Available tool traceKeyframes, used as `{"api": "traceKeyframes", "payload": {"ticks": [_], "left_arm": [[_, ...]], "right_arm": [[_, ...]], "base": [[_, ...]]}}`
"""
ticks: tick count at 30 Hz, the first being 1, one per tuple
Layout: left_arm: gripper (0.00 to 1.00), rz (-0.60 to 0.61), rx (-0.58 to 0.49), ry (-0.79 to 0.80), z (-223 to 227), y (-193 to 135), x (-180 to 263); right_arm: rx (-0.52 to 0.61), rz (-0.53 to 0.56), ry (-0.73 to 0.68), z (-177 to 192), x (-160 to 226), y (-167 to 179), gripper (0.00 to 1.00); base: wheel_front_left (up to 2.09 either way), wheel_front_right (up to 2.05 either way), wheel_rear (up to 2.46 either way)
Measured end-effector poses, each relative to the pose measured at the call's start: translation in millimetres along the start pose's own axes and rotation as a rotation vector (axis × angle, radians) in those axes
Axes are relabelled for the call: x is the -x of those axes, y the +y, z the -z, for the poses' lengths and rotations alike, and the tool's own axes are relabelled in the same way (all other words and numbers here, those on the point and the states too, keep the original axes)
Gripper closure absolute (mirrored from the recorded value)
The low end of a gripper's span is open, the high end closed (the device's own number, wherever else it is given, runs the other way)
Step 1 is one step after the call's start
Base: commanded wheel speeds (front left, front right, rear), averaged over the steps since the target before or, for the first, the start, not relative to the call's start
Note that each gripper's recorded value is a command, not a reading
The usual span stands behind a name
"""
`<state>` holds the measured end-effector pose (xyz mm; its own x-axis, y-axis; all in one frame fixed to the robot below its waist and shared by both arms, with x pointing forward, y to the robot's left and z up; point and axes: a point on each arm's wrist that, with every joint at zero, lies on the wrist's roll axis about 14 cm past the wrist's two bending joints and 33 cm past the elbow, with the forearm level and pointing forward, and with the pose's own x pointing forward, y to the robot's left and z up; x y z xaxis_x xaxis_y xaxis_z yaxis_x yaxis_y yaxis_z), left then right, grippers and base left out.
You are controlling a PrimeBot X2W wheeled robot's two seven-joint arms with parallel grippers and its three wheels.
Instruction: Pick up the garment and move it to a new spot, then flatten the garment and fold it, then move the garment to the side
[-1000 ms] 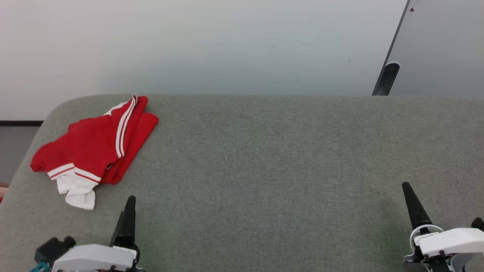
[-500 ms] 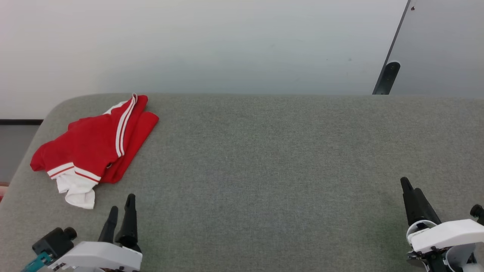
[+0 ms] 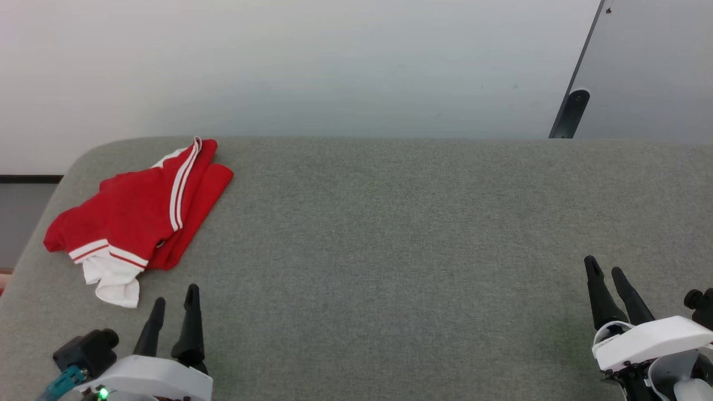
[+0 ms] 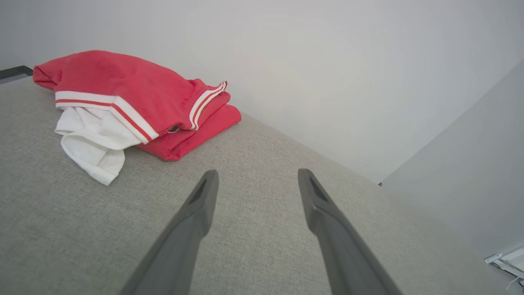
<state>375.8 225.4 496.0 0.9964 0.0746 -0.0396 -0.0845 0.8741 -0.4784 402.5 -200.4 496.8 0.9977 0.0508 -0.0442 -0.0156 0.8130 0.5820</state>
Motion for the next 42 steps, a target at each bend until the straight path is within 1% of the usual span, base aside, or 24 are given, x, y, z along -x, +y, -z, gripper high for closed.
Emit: {"api": "traceKeyframes", "payload": {"ticks": [11, 21, 25, 31, 35, 42], "left_arm": [[0.0, 0.034, -0.141, -0.027, -5.9, -5.5, 0.2], [0.0, 0.064, -0.241, -0.04, -5.9, -10.9, 1.1], [0.0, 0.072, -0.248, -0.048, -6.3, -12.0, 2.4], [0.0, 0.083, -0.3, -0.053, -6.0, -12.0, 3.6], [0.0, 0.089, -0.309, -0.063, -7.4, -12.8, 3.8], [0.0, 0.114, -0.358, -0.071, -8.3, -16.3, 4.1]], "right_arm": [[0.116, -0.011, -0.006, -3.5, -0.4, -0.6, 0.0], [0.213, -0.03, -0.021, -8.1, -3.3, 2.8, 0.0], [0.246, -0.036, -0.02, -8.0, -3.0, 3.6, 0.0], [0.298, -0.044, -0.029, -10.5, -4.2, 4.5, 0.0], [0.328, -0.049, -0.034, -11.9, -4.0, 4.9, 0.0], [0.379, -0.058, -0.046, -15.5, -4.4, 6.2, 0.0]], "base": [[0.0, 0.0, 0.0], [0.0, 0.0, 0.0], [0.0, 0.0, 0.0], [0.0, 0.0, 0.0], [0.0, 0.0, 0.0], [0.0, 0.0, 0.0]]}}
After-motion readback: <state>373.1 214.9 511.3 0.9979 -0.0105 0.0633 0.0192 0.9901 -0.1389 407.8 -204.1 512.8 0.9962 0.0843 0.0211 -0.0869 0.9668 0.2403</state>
